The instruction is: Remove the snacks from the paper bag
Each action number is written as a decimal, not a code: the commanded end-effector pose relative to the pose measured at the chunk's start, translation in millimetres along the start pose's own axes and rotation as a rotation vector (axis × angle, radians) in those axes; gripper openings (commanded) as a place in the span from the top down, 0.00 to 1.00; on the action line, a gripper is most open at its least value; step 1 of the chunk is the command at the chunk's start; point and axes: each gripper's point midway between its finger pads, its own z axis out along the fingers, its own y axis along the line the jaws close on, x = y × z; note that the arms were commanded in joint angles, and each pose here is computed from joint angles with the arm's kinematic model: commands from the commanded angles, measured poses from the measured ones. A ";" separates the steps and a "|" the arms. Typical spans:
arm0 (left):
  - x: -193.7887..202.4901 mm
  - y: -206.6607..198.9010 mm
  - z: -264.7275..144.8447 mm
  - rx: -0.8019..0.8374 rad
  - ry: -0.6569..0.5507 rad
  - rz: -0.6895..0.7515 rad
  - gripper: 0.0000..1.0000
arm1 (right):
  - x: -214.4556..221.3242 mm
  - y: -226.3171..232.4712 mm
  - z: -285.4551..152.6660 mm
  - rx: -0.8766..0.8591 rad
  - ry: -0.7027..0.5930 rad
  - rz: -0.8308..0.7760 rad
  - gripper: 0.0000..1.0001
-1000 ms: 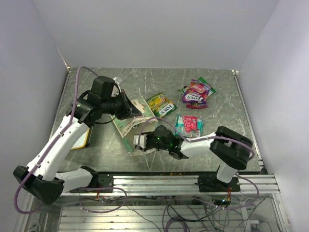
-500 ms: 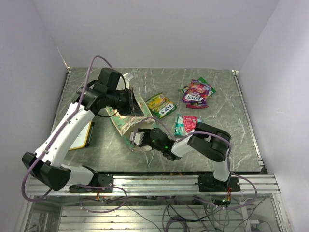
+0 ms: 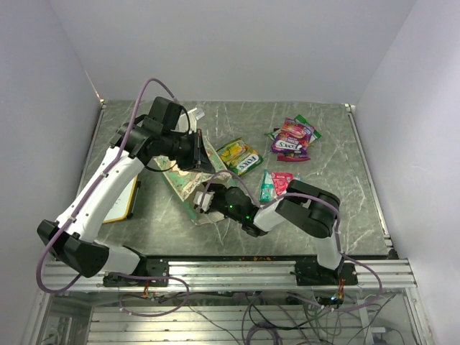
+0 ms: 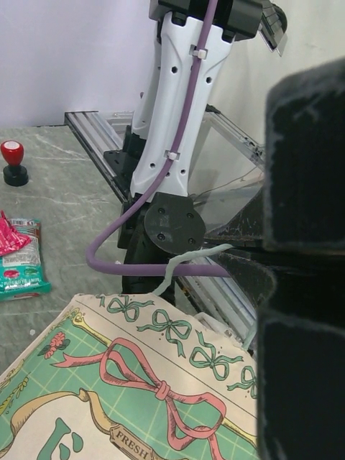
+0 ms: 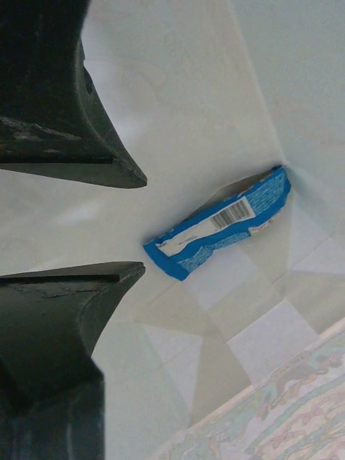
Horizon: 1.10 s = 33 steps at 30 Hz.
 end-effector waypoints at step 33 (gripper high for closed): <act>6.8 11.5 24.3 -0.058 -0.041 0.001 0.93 | -35.0 11.4 -148.4 0.077 -0.067 0.697 0.47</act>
